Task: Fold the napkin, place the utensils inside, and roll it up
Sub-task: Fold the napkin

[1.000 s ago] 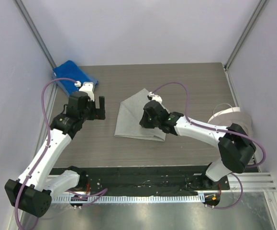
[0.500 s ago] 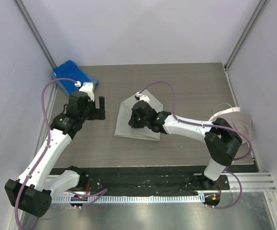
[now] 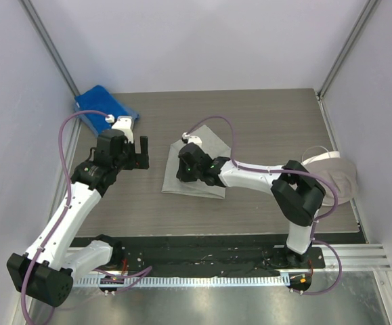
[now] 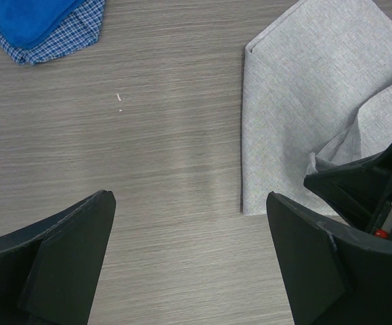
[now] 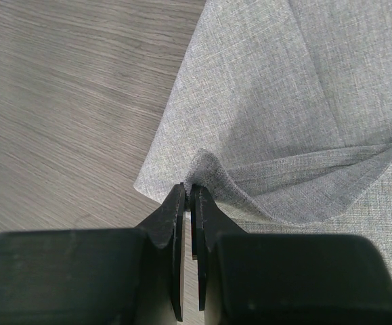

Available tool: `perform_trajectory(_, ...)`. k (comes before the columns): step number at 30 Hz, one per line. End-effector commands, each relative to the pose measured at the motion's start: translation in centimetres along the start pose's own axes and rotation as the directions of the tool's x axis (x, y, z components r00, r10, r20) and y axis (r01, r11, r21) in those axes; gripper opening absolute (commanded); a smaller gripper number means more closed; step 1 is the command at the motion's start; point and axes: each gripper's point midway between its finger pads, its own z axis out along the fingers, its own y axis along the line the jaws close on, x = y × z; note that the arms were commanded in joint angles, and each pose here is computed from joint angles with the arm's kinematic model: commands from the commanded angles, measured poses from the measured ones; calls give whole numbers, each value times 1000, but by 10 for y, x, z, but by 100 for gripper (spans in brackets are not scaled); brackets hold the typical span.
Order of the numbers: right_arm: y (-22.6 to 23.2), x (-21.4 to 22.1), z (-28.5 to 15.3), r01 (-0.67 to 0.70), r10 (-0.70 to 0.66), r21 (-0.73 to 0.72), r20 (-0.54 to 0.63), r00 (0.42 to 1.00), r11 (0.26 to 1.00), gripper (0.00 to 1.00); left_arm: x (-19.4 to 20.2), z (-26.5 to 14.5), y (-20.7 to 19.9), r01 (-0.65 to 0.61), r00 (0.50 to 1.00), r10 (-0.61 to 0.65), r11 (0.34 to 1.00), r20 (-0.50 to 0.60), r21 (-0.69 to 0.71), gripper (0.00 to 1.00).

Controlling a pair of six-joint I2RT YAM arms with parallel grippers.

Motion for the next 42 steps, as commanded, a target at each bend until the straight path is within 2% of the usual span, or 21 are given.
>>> perform_trajectory(1, 24, -22, 1, 21, -17, -57, 74, 997, 998, 1, -11, -4, 2, 5, 999, -5, 1000, 47, -2, 100)
perform_trajectory(16, 40, -19, 19, 64, -59, -79, 60, 996, 995, 1, -10, -2, 2, 5, 999, -5, 1000, 42, -1, 100)
perform_trajectory(39, 54, 15, 30, 153, -155, -93, -17, 988, 984, 1, -8, 0, 1, 3, 999, -4, 1000, 33, 1, 100)
perform_trajectory(41, 57, 15, 29, 157, -160, -105, -19, 987, 982, 9, -7, 0, 1, 3, 1000, -3, 1000, 28, 0, 100)
perform_trajectory(42, 59, 15, 27, 161, -164, -112, -20, 986, 981, 16, -7, 0, 1, 3, 1000, -3, 1000, 28, 1, 100)
